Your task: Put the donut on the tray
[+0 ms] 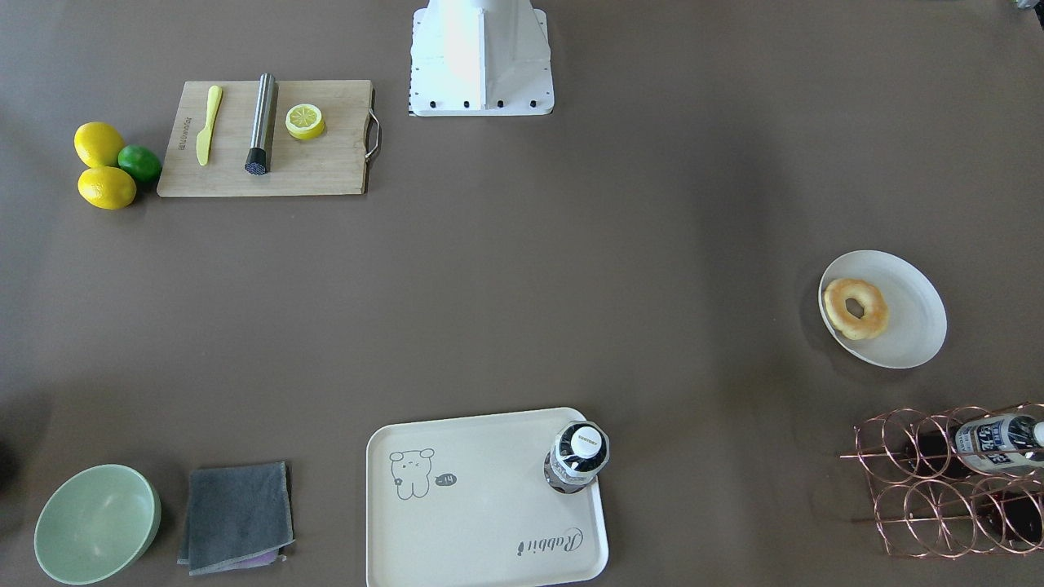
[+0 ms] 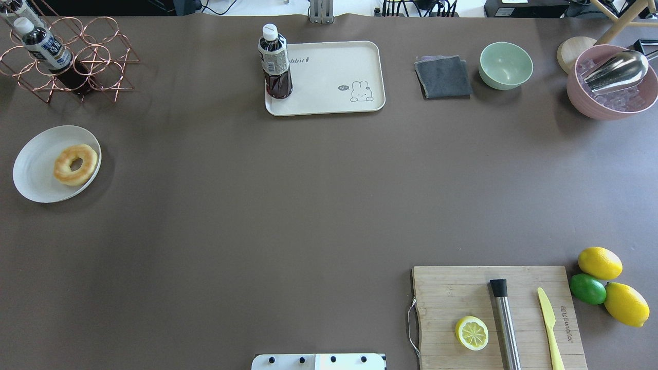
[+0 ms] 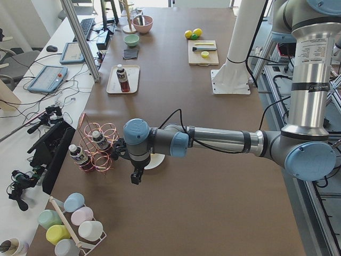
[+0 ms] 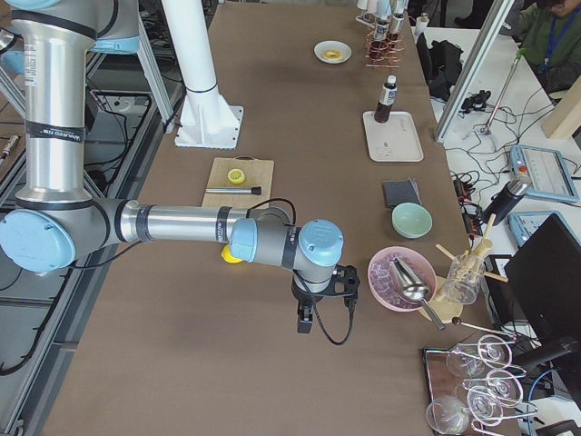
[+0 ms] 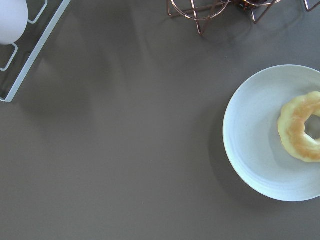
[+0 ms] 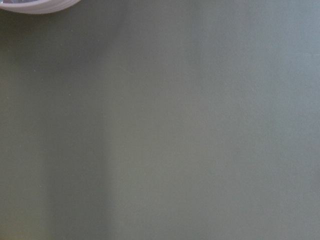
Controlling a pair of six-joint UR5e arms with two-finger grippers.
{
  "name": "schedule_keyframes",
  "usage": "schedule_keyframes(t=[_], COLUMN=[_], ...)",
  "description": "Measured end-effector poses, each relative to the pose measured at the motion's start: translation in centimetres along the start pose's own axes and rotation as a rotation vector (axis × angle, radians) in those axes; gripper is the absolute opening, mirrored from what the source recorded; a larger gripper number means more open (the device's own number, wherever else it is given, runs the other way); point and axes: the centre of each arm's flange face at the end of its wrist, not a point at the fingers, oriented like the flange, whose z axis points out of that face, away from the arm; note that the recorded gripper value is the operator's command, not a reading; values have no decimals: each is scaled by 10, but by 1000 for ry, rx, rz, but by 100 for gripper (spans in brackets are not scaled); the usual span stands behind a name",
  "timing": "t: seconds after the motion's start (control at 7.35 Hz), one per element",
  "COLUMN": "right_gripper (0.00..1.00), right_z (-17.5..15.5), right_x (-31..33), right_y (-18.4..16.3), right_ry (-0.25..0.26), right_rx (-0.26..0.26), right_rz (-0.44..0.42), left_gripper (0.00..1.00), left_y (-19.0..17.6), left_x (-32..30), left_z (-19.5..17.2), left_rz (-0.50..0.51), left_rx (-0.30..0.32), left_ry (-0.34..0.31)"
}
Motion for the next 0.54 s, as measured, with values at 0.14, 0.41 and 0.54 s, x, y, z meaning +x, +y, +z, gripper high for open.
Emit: schedule_keyframes(t=[0.14,0.41,0.54], right_gripper=[100,100,100], right_z=[-4,-10,-12], right_x=[-5,-15,-18], right_y=[-3,-6,-8], right_ry=[-16,-61,-66], right_rx=[9,31,58], right_rz=[-6,-25,-51], left_gripper=[98,92,97], left_y=[-7,-22,-29], left_x=[6,27,35], left_z=[-4,-17,-9], left_rz=[-8,-15,-13], left_rx=[28,140,162], left_ry=[16,102,126])
